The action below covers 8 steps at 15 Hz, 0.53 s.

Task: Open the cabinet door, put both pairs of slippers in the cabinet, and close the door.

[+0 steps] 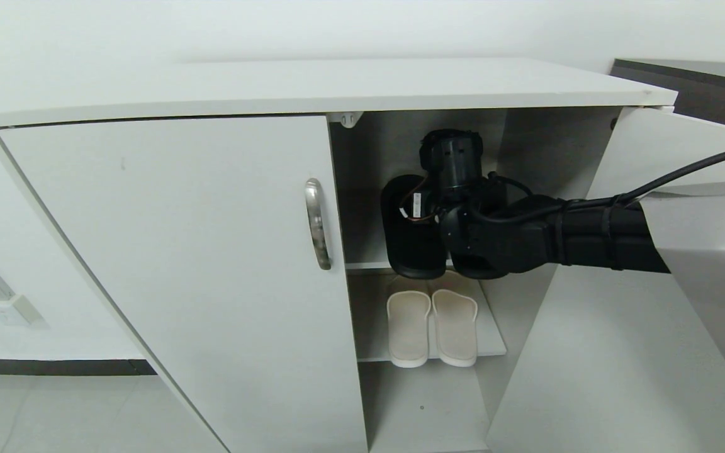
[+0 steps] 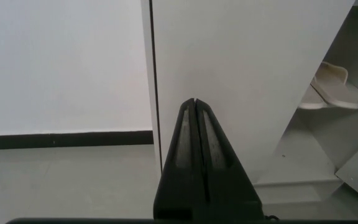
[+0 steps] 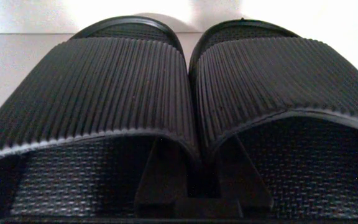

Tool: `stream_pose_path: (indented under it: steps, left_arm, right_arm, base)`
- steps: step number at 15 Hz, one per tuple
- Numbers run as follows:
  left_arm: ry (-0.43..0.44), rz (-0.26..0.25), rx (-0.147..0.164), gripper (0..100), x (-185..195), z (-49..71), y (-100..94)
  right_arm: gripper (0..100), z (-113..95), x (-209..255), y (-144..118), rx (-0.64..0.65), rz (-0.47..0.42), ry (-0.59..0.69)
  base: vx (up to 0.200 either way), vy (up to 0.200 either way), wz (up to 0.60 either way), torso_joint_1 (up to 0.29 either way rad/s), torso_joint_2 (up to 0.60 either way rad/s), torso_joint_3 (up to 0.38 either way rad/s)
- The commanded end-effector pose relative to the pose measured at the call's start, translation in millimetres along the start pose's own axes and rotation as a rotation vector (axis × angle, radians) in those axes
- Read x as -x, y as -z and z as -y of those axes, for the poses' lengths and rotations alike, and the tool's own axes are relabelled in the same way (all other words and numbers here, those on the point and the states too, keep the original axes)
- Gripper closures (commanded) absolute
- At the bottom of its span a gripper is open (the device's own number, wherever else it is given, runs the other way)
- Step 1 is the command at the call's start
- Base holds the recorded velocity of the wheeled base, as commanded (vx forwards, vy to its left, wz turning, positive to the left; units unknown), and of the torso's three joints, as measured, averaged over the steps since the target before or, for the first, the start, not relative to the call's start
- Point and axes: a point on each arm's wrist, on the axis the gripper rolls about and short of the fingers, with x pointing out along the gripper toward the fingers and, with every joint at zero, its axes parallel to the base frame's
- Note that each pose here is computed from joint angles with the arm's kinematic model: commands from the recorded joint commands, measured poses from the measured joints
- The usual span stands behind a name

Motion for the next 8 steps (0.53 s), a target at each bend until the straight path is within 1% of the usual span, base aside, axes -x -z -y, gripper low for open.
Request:
stream_pose_path:
  steps: [1, 4, 5, 8]
  left_arm:
    - [-0.001, -0.001, 0.001, 100, -0.1, 0.0, 0.0]
    - [-0.001, -0.001, 0.001, 100, -0.1, 0.0, 0.0]
    - [-0.001, -0.001, 0.001, 100, -0.1, 0.0, 0.0]
    - [-0.001, -0.003, 0.001, 100, -0.1, 0.0, 0.1]
  right_arm:
    - [100, 0.6, -2.4, 1.9, 0.0, -0.003, 0.003]
    - [100, 1.1, -2.8, 1.7, -0.003, -0.002, 0.005]
    - [0, 1.2, -2.9, 2.3, -0.001, -0.004, 0.005]
    - [0, 1.0, -0.8, 2.4, 0.002, -0.007, 0.003]
  base:
    - [0.0, 0.0, 0.0, 0.0, 0.0, 0.0]
    - [0.0, 0.0, 0.0, 0.0, 0.0, 0.0]
    - [0.0, 0.0, 0.0, 0.0, 0.0, 0.0]
    - [0.0, 0.0, 0.0, 0.0, 0.0, 0.0]
